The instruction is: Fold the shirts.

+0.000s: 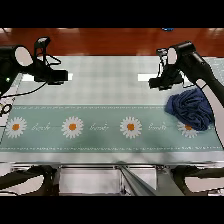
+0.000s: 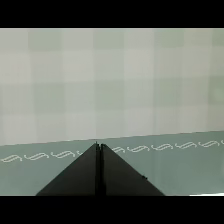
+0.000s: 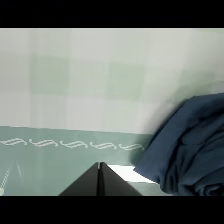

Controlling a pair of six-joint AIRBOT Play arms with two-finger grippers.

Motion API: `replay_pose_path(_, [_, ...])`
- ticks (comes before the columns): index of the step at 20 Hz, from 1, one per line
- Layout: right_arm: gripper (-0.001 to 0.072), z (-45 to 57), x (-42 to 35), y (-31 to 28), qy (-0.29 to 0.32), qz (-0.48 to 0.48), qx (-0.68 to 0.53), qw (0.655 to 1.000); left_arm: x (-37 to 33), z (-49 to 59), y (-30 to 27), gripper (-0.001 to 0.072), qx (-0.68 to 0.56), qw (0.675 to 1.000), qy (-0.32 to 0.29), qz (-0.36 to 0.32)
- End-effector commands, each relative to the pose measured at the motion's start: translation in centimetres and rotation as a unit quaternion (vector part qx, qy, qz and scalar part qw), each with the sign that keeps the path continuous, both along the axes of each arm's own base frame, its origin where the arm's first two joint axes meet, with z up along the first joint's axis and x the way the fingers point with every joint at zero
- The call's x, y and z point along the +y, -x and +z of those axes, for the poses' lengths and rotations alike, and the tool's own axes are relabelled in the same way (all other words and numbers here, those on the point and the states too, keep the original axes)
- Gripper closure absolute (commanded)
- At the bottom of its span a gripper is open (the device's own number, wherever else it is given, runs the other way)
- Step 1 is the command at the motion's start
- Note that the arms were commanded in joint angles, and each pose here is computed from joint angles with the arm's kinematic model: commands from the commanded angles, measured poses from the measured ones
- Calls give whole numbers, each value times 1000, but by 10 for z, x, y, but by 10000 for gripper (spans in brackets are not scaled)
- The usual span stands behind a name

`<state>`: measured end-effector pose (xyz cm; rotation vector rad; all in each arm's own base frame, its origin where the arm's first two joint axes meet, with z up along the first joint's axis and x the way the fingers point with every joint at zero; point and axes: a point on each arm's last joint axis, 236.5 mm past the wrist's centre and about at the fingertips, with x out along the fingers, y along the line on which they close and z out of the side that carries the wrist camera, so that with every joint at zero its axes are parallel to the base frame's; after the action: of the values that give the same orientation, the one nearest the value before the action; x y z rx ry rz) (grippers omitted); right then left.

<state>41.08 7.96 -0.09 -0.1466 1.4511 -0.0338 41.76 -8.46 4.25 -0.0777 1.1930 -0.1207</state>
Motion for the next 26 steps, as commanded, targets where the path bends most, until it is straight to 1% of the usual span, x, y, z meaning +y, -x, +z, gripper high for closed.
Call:
replay_pose_path(1, [684,0,0,0,0,0,0,1000,0,0,0,687,0,1000,0,0])
replay_pose_path(17, [684,0,0,0,0,0,0,1000,0,0,-1,687,-2,1000,0,0])
replay_pose_path(19, [684,0,1,-5,-1,1,-10,1000,0,4,-10,687,-22,1000,3,2])
replay_pose_path(21, [684,4,7,-27,-13,9,-57,998,-2,8,-19,687,-44,999,6,4])
replay_pose_path(26, [682,6,13,-39,-24,13,-83,996,-4,1,-46,686,-79,997,11,9])
